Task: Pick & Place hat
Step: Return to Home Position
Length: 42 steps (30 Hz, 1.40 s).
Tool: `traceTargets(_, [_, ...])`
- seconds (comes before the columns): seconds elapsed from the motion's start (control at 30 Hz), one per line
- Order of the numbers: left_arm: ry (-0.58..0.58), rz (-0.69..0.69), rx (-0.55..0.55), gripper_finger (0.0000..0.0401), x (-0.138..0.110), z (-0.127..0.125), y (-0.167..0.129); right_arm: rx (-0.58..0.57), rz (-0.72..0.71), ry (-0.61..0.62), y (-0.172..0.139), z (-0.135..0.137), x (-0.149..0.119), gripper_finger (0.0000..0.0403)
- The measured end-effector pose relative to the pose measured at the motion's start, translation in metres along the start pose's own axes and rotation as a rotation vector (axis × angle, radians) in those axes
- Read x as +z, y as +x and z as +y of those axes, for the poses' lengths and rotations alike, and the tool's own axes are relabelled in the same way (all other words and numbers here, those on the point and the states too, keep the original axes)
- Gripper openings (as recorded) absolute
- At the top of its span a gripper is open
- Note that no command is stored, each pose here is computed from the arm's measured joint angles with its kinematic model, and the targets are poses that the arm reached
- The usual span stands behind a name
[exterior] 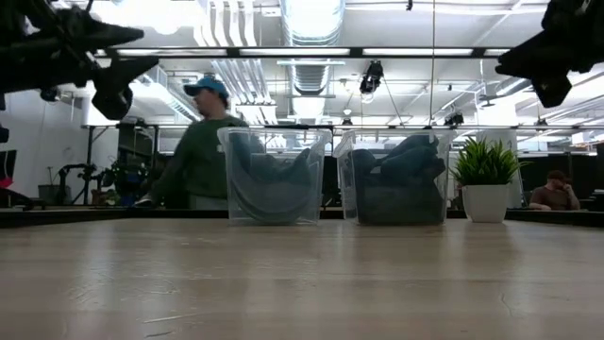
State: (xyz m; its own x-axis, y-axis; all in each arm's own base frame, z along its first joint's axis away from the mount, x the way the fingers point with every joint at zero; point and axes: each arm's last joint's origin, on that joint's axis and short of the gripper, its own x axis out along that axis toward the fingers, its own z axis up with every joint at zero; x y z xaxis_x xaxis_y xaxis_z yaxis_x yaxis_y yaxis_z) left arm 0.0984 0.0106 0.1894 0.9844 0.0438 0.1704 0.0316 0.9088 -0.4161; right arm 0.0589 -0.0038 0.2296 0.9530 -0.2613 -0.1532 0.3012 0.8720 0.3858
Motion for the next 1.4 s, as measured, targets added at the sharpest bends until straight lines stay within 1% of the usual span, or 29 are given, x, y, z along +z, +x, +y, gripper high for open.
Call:
traceTargets(0.1, [-0.003,0.011,0.006,0.0183,-0.007,0.003,-0.001,0.009,0.008,-0.004,0.006,0.0,-0.006,0.0073])
traceTargets(0.23, [0.001,0.033,0.019,0.0184,-0.009,0.004,-0.001,0.015,0.027,-0.012,0.016,-0.001,-0.018,0.0068])
traceTargets(0.37, [0.046,0.043,0.036,0.0184,-0.01,0.005,-0.001,0.02,0.023,-0.015,0.026,-0.005,-0.034,0.0071])
traceTargets(0.57, [0.053,0.155,0.131,0.0184,-0.022,0.012,-0.003,0.016,0.021,-0.03,0.037,-0.01,-0.055,0.0079])
traceTargets(0.7, [0.067,0.149,0.185,0.0184,-0.022,0.014,-0.003,0.024,-0.013,-0.101,0.037,-0.008,-0.051,0.0082])
traceTargets(0.83, [0.189,0.142,0.184,0.0184,-0.021,0.014,-0.003,0.041,-0.056,-0.17,0.036,-0.006,-0.046,0.0077])
traceTargets(0.9, [0.226,0.138,0.178,0.0184,-0.021,0.014,-0.002,0.042,-0.061,-0.198,0.036,-0.006,-0.045,0.0074])
traceTargets(1.07, [0.218,0.152,0.176,0.0184,-0.022,0.014,-0.003,0.034,-0.04,-0.216,0.039,-0.008,-0.053,0.0068])
traceTargets(1.23, [0.216,0.156,0.173,0.0184,-0.022,0.014,-0.003,0.032,-0.032,-0.253,0.04,-0.008,-0.054,0.0074])
traceTargets(1.4, [0.199,0.156,0.175,0.0184,-0.022,0.014,-0.003,0.032,-0.035,-0.257,0.04,-0.008,-0.054,0.0081])
